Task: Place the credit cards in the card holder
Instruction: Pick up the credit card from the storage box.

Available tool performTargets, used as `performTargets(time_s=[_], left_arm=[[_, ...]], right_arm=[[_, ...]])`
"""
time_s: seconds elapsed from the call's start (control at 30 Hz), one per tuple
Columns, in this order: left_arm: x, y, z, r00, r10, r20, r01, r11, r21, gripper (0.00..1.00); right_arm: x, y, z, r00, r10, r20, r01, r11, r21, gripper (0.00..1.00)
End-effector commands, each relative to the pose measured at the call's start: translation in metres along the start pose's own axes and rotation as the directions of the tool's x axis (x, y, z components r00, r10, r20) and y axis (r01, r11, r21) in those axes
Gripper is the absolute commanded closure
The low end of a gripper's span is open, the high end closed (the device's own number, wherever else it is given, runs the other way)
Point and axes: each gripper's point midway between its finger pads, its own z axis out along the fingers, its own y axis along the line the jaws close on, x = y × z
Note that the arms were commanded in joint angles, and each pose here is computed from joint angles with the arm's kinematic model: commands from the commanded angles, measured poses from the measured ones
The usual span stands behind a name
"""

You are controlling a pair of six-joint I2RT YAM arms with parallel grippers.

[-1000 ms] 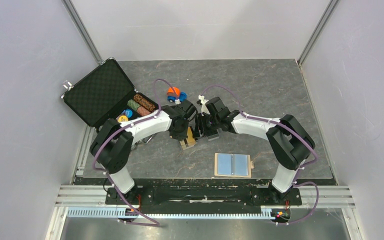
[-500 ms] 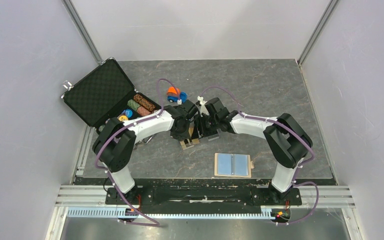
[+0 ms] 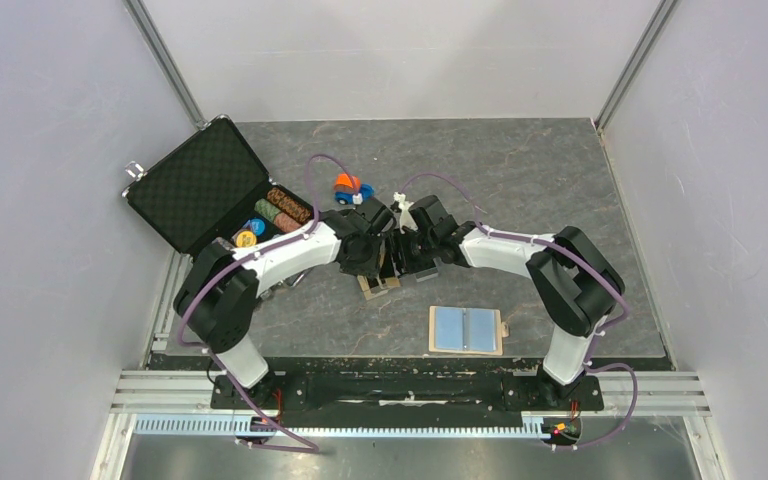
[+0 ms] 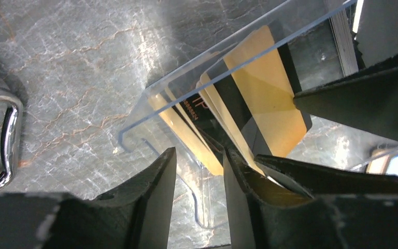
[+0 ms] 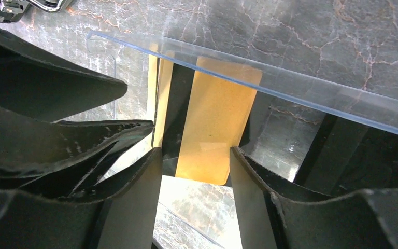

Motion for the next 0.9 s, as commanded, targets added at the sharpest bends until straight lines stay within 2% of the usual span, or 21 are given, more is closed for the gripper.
performTargets(time_s=[0.0,0.4,0.67,0.87], left_arm=[[-0.012,-0.009,-0.016,0.997,-0.022,0.073,0.017,0.997,0.074,0.53],[-0.009,-0.011,-0.017,0.995,-0.053,0.08,0.045,0.994,0.103,0.53],[-0.006,-0.012,-0.013,0.996,-0.054,0.065,0.047,0.993,0.111,0.54],[-0.003,-0.01,-0.01,0.996,-0.06,0.06,0.054,0.993,0.102,0.54]], right_arm=[[-0.003,0.011,0.005,1.0,-0.025,0.002,0.025,0.999,-0.036,0.46],[0.008,0.008,0.011,0.999,-0.031,-0.031,0.03,0.999,-0.031,0.37],[0.012,0.003,0.014,0.999,-0.035,-0.041,0.034,0.999,-0.014,0.48],[0.016,-0.005,0.017,0.997,-0.045,-0.059,0.046,0.999,0.017,0.38]])
